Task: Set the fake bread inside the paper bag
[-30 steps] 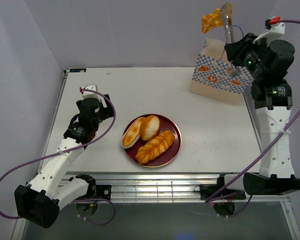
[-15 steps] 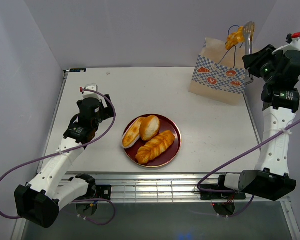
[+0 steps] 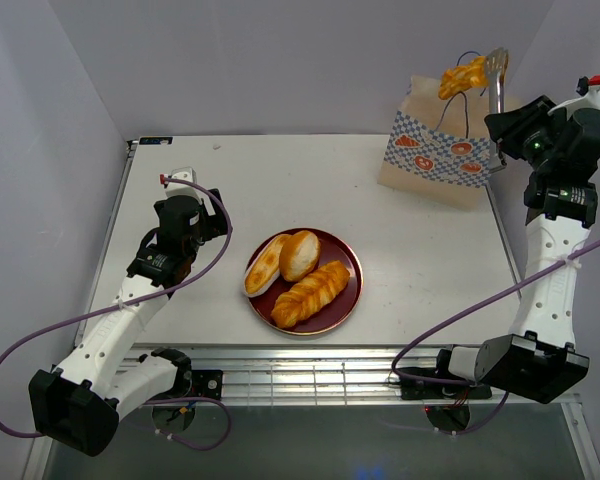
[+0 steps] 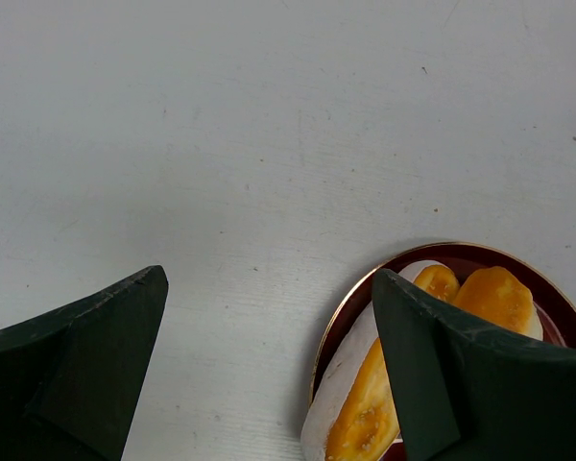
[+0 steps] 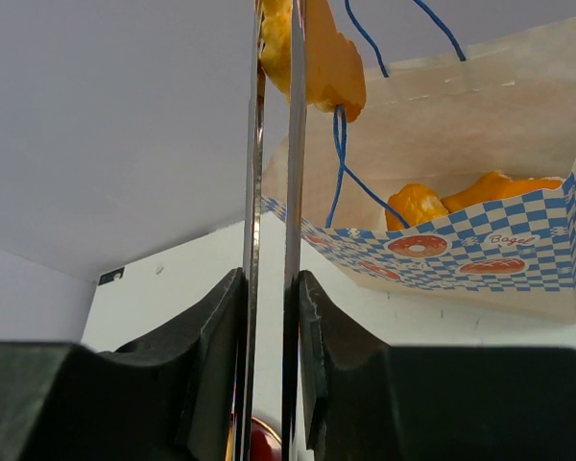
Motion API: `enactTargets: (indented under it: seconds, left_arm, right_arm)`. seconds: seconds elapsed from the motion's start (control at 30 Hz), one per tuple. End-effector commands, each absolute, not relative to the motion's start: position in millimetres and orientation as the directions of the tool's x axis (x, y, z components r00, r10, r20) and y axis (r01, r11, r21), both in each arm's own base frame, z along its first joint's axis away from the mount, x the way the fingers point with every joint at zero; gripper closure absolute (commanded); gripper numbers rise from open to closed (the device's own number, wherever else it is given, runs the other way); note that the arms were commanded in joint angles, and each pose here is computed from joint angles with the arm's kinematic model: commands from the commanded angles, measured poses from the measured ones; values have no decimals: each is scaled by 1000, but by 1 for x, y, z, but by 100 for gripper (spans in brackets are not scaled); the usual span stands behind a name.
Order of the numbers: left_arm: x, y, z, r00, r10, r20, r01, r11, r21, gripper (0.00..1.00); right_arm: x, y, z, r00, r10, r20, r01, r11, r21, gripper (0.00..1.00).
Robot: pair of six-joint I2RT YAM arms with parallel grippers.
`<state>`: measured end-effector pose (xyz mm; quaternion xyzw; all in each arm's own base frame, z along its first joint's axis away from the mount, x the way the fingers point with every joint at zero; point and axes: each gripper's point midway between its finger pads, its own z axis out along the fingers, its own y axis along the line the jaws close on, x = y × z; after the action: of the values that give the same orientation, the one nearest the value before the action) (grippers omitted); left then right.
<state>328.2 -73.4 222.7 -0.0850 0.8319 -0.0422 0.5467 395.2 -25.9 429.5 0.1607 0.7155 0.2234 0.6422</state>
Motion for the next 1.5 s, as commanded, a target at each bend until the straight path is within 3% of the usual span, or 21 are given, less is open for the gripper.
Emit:
enactTargets:
  seconds: [0.0,0.27,0.83,1.47]
  left_arm:
    - [329,-78,242,-353,-206,-913,-74,979,-193,2]
    - [328,-79,242,-354,-207,-912,-67,978,-196,2]
    - [329,-81,241,-359,-207,-910,-60,978,-199,2]
    - [329,-82,241,-362,-208,-909,-57,978,-201,2]
  right_arm:
    - [397,-26,445,-88,556,-826,-113,819,563,76]
    - [406,-43,412,-151,660,-736,-42,740,672,72]
    - [405,-47,403,-169,683,-710,-28,717,696,53]
    - [386,-43,426,-116,638,-762,-60,761,646,55]
